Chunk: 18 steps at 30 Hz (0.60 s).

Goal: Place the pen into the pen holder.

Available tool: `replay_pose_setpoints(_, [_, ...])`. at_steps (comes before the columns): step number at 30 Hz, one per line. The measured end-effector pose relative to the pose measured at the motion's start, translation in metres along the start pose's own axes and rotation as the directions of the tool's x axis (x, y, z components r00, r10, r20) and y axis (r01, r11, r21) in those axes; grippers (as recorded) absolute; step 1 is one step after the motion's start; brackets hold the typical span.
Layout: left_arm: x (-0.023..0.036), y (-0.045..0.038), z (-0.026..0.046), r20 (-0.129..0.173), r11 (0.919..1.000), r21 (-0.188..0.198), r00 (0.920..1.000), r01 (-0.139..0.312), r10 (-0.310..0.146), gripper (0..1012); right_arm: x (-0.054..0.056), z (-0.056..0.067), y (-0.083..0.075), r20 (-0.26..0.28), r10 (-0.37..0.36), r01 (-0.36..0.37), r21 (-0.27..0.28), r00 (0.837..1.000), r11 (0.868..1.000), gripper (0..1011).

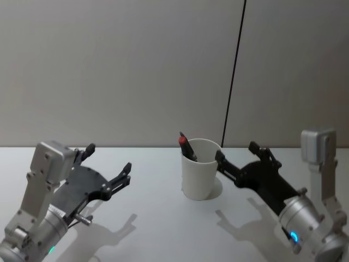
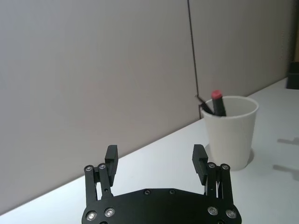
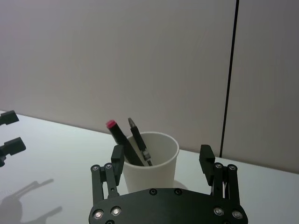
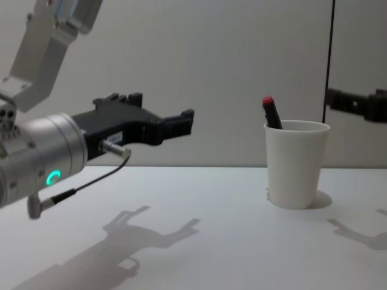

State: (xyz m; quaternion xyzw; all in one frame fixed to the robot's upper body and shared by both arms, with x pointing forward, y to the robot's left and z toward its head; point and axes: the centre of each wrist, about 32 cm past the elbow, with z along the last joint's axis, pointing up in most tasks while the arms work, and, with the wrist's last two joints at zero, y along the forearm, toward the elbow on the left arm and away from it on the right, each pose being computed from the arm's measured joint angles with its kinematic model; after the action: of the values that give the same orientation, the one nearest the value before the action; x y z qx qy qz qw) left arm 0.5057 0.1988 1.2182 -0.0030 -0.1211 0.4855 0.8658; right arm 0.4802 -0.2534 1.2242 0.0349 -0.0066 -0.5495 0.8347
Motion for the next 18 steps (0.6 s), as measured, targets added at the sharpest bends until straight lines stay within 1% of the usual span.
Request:
replay_pose_setpoints(1, [-0.001, 0.0011, -0.001, 0.004, 0.9999, 0.006, 1.0, -0.008, 0.008, 1001, -0.003, -0.004, -0.003, 0.008, -0.007, 0.007, -0.001, 1.0, 1.0, 1001])
replay_pose_setpoints(3, [-0.0027, 0.0033, -0.0027, 0.012, 0.9995, 0.016, 0.9996, -0.026, 0.026, 1002, -0.005, -0.006, -0.004, 0.013, -0.011, 0.011, -0.001, 1.0, 1.0, 1001])
replay_pose_setpoints(4, [-0.0043, 0.0054, -0.0044, 0.019, 0.9988, 0.026, 0.999, -0.041, 0.04, 1002, -0.008, -0.01, -0.008, 0.02, -0.018, 0.018, -0.003, 1.0, 1.0, 1001])
replay_pose_setpoints(7, [-0.0071, 0.009, -0.0073, 0.033, 0.9968, 0.042, 0.9972, -0.069, 0.067, 1002, -0.013, -0.017, -0.013, 0.035, -0.032, 0.032, -0.003, 0.999, 0.999, 1001])
replay_pose_setpoints(11, [-0.0093, 0.0117, -0.0093, 0.045, 0.9946, 0.053, 0.9952, -0.089, 0.087, 1001, -0.022, -0.026, -0.022, 0.056, -0.048, 0.048, -0.003, 0.997, 0.999, 1001])
replay_pose_setpoints(18, [-0.0101, 0.013, -0.0103, 0.05, 0.9934, 0.058, 0.9941, -0.099, 0.096, 1002, -0.028, -0.033, -0.028, 0.071, -0.06, 0.061, -0.002, 0.996, 0.998, 1001])
